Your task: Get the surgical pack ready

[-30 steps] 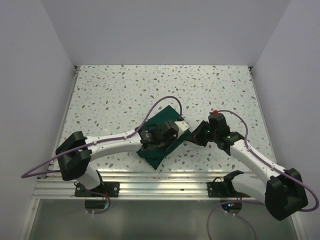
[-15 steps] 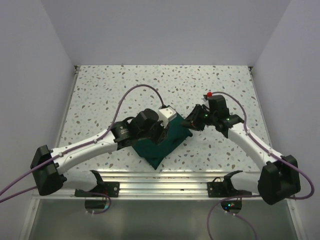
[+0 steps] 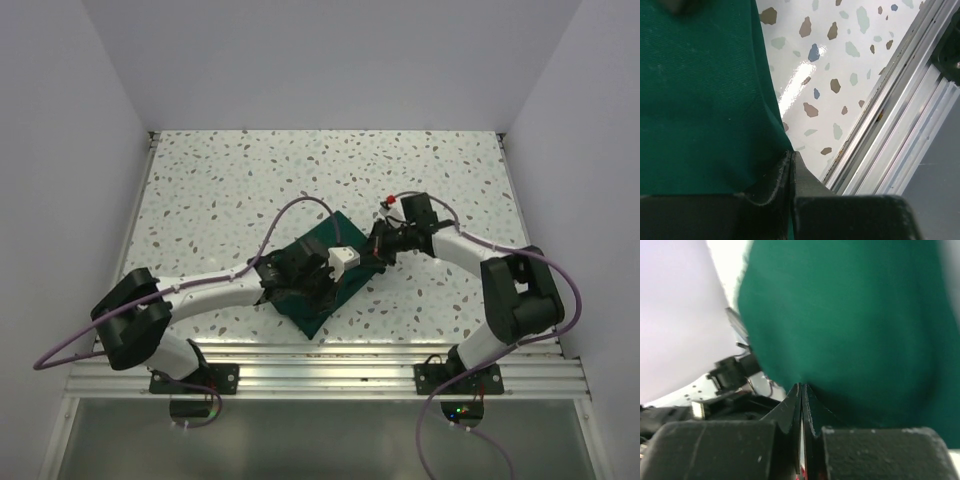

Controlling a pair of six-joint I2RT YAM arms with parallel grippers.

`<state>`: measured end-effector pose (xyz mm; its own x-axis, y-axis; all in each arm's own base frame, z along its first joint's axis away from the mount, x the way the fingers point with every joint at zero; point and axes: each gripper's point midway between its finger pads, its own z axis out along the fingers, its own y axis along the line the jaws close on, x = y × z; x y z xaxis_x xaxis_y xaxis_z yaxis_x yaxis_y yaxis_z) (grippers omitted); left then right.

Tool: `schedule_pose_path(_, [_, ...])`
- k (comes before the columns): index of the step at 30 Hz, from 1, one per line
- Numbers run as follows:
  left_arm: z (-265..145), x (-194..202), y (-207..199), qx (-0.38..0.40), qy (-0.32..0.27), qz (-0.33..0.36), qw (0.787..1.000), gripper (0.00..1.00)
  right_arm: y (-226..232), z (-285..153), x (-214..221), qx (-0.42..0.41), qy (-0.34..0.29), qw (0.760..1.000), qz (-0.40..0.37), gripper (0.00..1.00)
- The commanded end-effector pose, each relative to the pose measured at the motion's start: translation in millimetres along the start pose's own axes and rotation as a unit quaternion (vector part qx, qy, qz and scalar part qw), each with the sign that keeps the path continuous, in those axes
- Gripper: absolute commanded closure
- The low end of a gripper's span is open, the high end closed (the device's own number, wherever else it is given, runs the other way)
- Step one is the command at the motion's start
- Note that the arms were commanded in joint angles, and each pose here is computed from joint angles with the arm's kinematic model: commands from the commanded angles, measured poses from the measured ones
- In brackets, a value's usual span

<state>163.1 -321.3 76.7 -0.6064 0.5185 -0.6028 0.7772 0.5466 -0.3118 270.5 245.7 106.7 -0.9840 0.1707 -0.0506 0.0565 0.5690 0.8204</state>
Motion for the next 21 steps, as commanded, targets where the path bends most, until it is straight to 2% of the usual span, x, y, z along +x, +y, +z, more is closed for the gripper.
schedule_pose_path(1, [9,-2,-4,0.024,-0.016,-0.007,1.0,0.96,-31,-10,15,-0.003,0.014,1.0,0.014,1.0])
schedule_pose_path(6, [15,33,7,0.012,0.014,-0.014,1.0,0.97,-63,-14,28,0.018,0.018,0.999,0.027,1.0])
schedule_pose_path(10, [13,53,18,-0.01,0.041,-0.001,0.999,0.99,-52,-20,21,0.023,0.02,0.999,0.014,1.0])
schedule_pose_path(13, [-6,37,15,-0.019,0.022,0.007,1.0,0.99,-28,-39,12,0.029,0.001,0.999,-0.015,1.0])
schedule_pose_path(17, [-41,-11,1,-0.022,-0.034,0.017,0.999,0.93,6,-54,-6,0.012,-0.025,0.999,-0.045,1.0])
schedule_pose_path(20, [-53,-31,-1,-0.026,-0.06,0.011,0.998,0.92,14,-48,-24,-0.001,-0.036,0.998,-0.046,0.99])
schedule_pose_path(21, [-49,-29,0,-0.023,-0.053,0.008,0.998,0.91,17,-44,-32,-0.008,-0.04,0.998,-0.046,0.99])
